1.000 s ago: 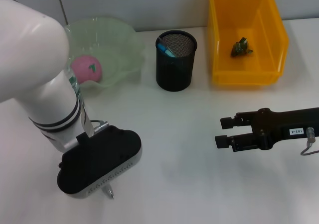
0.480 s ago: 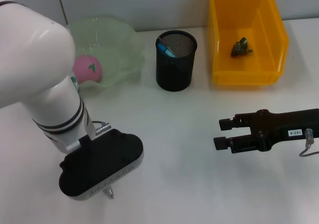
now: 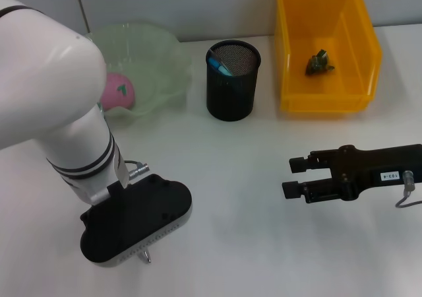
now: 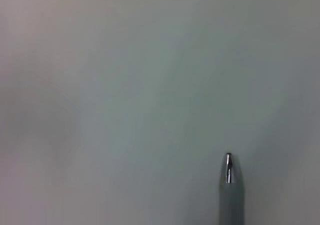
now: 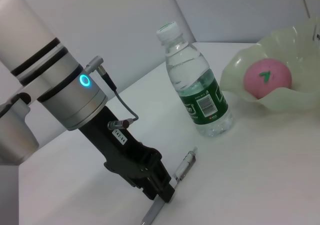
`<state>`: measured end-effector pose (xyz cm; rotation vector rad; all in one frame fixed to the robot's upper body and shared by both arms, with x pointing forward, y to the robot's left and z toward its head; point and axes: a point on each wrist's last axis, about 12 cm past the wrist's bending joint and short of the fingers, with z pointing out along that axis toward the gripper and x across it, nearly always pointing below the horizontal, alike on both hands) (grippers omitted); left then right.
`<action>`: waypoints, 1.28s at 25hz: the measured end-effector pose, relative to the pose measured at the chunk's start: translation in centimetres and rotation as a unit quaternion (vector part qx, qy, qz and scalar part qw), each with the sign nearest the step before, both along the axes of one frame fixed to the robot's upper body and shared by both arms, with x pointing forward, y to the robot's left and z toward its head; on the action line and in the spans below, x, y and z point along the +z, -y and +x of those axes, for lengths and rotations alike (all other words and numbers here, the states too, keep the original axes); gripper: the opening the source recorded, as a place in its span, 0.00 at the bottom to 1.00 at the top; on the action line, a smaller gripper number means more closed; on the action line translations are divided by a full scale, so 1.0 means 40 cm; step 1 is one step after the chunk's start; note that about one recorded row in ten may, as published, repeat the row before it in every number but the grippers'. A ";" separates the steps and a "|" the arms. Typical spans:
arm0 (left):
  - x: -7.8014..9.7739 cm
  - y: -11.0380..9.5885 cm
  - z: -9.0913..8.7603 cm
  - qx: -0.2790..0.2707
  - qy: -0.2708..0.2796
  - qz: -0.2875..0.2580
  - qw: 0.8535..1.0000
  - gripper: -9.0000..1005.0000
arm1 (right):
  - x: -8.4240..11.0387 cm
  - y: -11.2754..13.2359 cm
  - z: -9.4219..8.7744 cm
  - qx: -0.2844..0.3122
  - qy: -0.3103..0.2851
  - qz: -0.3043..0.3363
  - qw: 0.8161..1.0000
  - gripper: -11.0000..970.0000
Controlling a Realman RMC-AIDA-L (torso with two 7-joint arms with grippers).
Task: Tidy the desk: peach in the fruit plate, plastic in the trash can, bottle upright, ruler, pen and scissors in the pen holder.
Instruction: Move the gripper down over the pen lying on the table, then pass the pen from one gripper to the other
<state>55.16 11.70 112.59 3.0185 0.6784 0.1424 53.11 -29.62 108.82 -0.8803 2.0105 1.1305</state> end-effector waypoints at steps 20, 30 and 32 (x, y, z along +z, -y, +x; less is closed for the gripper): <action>-0.006 0.006 -0.001 -0.007 0.005 0.009 1.000 0.25 | 0.000 0.000 0.000 -0.001 0.000 0.001 1.000 0.78; -0.006 0.007 -0.001 -0.009 0.005 0.007 1.000 0.17 | -0.001 -0.001 0.000 -0.001 0.000 0.001 1.000 0.78; -0.004 0.009 -0.001 -0.008 0.006 0.006 1.000 0.15 | -0.001 -0.001 0.000 -0.001 -0.001 0.001 1.000 0.78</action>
